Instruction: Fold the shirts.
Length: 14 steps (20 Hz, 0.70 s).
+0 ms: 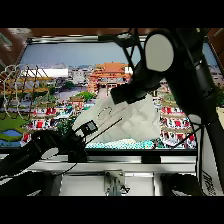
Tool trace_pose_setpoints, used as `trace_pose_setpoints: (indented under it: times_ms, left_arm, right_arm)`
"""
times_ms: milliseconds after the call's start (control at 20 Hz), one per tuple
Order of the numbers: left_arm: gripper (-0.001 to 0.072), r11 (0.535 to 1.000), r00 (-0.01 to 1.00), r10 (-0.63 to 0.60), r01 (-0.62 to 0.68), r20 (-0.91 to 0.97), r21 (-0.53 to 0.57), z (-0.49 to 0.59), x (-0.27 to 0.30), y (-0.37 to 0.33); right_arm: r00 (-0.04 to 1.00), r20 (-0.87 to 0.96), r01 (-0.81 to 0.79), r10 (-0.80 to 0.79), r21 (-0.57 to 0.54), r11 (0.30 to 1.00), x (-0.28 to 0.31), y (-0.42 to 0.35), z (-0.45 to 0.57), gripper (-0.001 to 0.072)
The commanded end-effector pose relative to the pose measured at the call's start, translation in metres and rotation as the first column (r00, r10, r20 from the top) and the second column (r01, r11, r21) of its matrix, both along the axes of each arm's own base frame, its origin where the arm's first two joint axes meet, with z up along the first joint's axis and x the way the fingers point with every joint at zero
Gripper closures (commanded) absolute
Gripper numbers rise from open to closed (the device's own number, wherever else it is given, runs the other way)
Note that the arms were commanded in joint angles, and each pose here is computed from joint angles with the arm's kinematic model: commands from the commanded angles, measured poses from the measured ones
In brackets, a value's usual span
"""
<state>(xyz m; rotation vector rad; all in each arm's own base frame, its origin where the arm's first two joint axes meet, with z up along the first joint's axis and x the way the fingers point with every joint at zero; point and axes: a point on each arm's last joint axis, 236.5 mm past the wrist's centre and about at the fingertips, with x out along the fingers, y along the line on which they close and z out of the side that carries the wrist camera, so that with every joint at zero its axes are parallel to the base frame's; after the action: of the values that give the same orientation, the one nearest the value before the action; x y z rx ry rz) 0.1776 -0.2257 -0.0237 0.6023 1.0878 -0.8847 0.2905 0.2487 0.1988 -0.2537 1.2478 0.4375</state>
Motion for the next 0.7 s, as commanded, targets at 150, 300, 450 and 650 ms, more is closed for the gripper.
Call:
trace_pose_setpoints:
  times_ms: [150, 300, 450, 650]
  left_arm:
    - [0.0670, 0.993, 0.998, 0.057, -0.052, 0.042, -0.108, 0.024, 0.019, -0.024]
    - [0.0670, 0.992, 0.997, 0.064, -0.059, 0.039, -0.111, 0.029, 0.019, -0.025]
    - [0.0670, 0.995, 0.998, 0.059, -0.058, 0.016, -0.082, 0.027, 0.012, -0.018]
    - [0.0670, 0.997, 0.999, 0.029, -0.027, 0.024, -0.065, 0.028, 0.010, -0.015]
  right_arm:
    - [0.998, -0.028, -0.054, 0.053, -0.014, 0.998, -0.031, 0.031, -0.009, 0.0640]
    - [1.000, 0.002, -0.027, 0.027, -0.040, 0.999, -0.021, 0.019, -0.007, 0.0197]
    - [0.995, 0.092, 0.029, -0.025, -0.041, 0.999, -0.001, -0.021, 0.018, 0.0201]
    - [0.954, 0.218, 0.235, -0.207, -0.111, 0.966, 0.044, -0.144, 0.049, 0.0203]
